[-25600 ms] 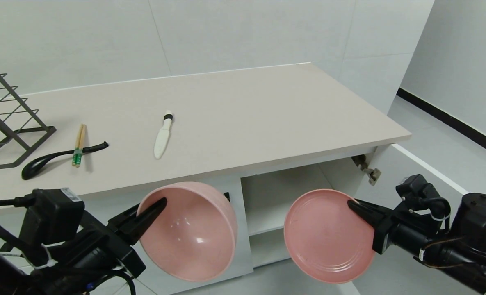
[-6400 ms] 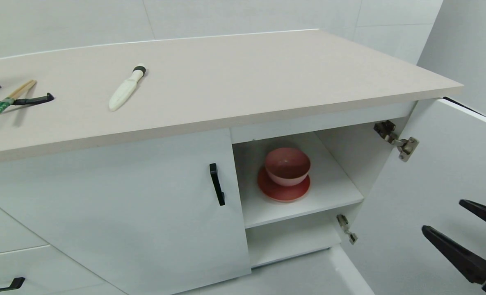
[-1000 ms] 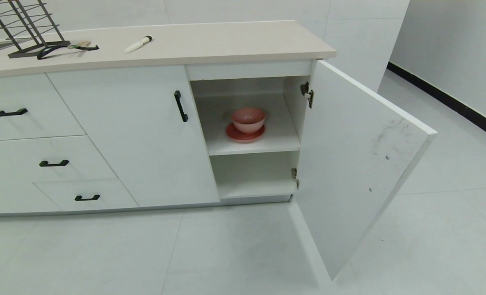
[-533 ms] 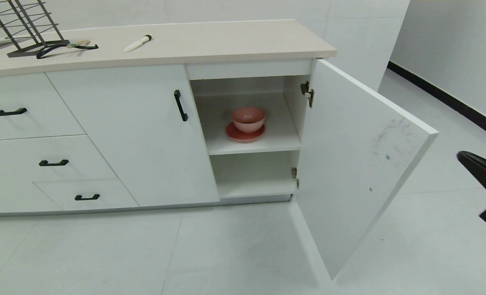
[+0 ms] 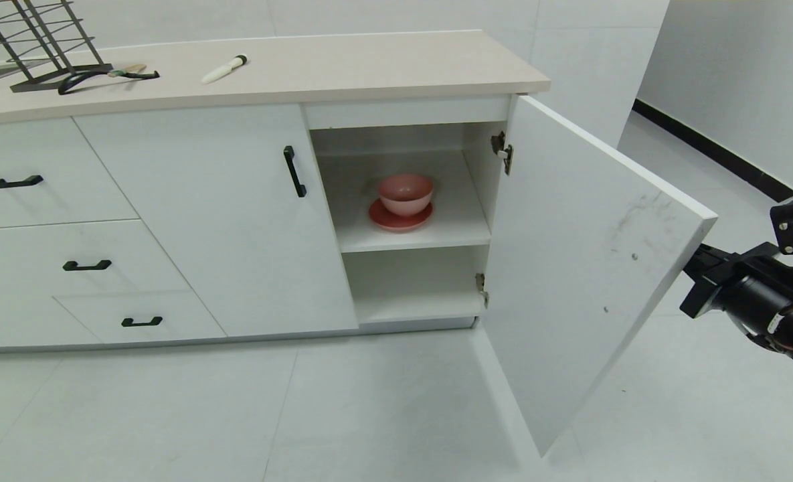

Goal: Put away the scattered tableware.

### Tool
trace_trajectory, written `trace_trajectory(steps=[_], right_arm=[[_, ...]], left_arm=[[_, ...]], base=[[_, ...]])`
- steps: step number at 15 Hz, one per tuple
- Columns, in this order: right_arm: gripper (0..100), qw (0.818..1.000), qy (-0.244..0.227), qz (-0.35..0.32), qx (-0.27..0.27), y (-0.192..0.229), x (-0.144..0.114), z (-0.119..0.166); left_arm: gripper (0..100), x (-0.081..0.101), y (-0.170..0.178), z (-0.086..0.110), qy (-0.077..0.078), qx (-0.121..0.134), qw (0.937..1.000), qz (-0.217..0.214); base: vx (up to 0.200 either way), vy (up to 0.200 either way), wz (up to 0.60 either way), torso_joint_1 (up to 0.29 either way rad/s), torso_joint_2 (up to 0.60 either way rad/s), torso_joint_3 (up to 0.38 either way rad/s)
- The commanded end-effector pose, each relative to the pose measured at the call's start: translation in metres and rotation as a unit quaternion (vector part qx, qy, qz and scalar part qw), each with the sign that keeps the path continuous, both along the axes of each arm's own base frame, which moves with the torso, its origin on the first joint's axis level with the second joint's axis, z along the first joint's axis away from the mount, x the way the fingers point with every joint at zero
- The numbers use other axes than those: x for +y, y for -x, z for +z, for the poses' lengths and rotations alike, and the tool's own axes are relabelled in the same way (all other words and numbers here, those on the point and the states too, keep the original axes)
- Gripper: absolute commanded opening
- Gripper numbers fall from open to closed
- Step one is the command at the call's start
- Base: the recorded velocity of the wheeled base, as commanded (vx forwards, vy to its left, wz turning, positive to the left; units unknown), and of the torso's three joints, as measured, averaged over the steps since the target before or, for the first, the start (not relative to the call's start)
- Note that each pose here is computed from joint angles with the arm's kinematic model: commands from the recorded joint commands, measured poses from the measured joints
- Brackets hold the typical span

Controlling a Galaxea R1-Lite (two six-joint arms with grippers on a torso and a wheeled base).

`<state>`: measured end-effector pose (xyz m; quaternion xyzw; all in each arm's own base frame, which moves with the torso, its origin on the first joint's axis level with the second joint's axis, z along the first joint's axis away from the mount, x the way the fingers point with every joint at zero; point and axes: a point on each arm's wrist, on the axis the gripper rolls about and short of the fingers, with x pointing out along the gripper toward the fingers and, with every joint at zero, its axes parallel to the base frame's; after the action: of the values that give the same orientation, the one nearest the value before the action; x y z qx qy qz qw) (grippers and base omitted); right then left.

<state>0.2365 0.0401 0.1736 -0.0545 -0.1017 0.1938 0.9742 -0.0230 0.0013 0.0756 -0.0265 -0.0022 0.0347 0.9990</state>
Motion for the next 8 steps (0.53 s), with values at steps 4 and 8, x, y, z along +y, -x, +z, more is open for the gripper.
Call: trace_trajectory(steps=[4,8], right_arm=[[0,1.000,0.002,0.010,0.011,-0.001,0.005,-0.005],[0,0.999,0.001,0.054,0.005,0.003,0.026,-0.003]], left_arm=[[100,0.000,0.000,0.000,0.000,0.000,1.0000,0.000],[100,0.000,0.000,0.000,0.000,0.000,1.0000,0.000]], base=[[0.000,0.000,0.00,0.000,0.00,0.000],[0.000,0.000,0.00,0.000,0.00,0.000]])
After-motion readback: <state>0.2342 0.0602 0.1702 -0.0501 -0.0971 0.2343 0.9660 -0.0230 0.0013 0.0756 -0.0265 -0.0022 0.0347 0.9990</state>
